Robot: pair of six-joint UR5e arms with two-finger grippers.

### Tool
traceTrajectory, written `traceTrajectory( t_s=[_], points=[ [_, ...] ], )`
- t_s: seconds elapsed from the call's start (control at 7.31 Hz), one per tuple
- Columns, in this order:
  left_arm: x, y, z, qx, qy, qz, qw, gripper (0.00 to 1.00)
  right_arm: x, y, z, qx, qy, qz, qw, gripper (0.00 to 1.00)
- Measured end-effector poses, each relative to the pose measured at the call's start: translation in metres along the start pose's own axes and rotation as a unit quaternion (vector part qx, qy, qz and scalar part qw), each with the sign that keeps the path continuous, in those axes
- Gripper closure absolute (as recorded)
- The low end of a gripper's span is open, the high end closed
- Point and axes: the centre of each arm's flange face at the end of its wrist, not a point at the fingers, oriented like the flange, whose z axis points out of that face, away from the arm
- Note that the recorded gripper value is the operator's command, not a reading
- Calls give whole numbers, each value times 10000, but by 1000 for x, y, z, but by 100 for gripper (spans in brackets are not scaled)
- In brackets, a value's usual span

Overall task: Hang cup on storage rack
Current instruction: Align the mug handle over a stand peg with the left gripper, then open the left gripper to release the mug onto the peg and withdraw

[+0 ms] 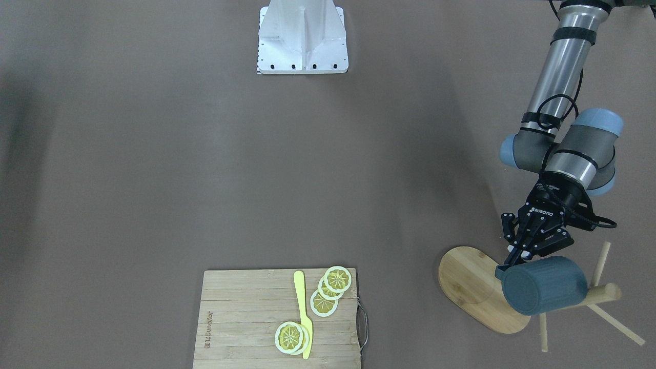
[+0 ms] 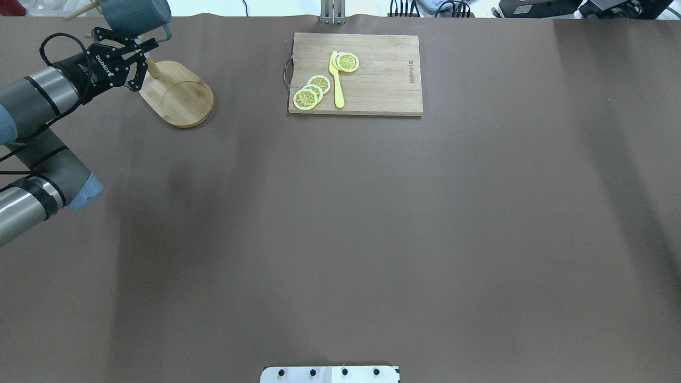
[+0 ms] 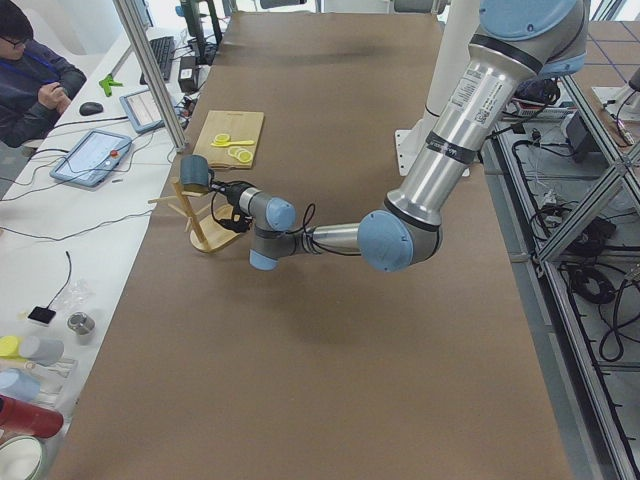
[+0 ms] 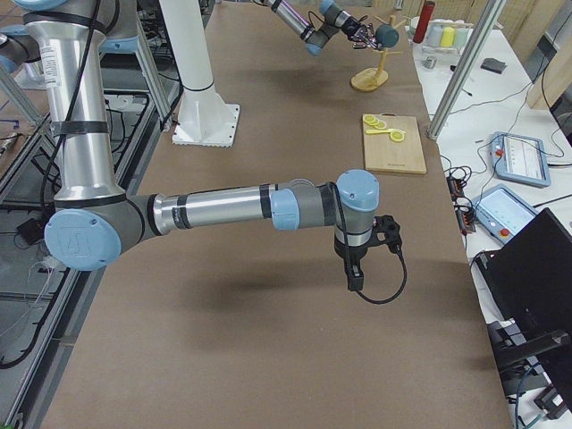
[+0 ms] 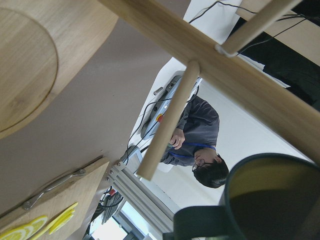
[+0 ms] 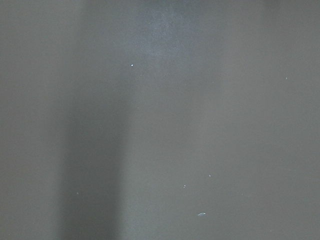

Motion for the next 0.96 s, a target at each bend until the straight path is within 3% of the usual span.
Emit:
traceTrajectory(
  t_s=[0.14, 0.27, 0.96],
  points=[
    [0, 0, 0, 2, 0, 0, 10000, 88, 0, 0, 0, 2, -1, -3, 10000, 0],
    [0, 0, 0, 3, -2, 1, 10000, 3, 0, 0, 0, 3, -3, -6, 10000, 0],
    [-2, 0, 0, 4, -16, 38, 10000, 1, -2, 0, -2, 19, 3, -18, 10000, 0]
  ],
)
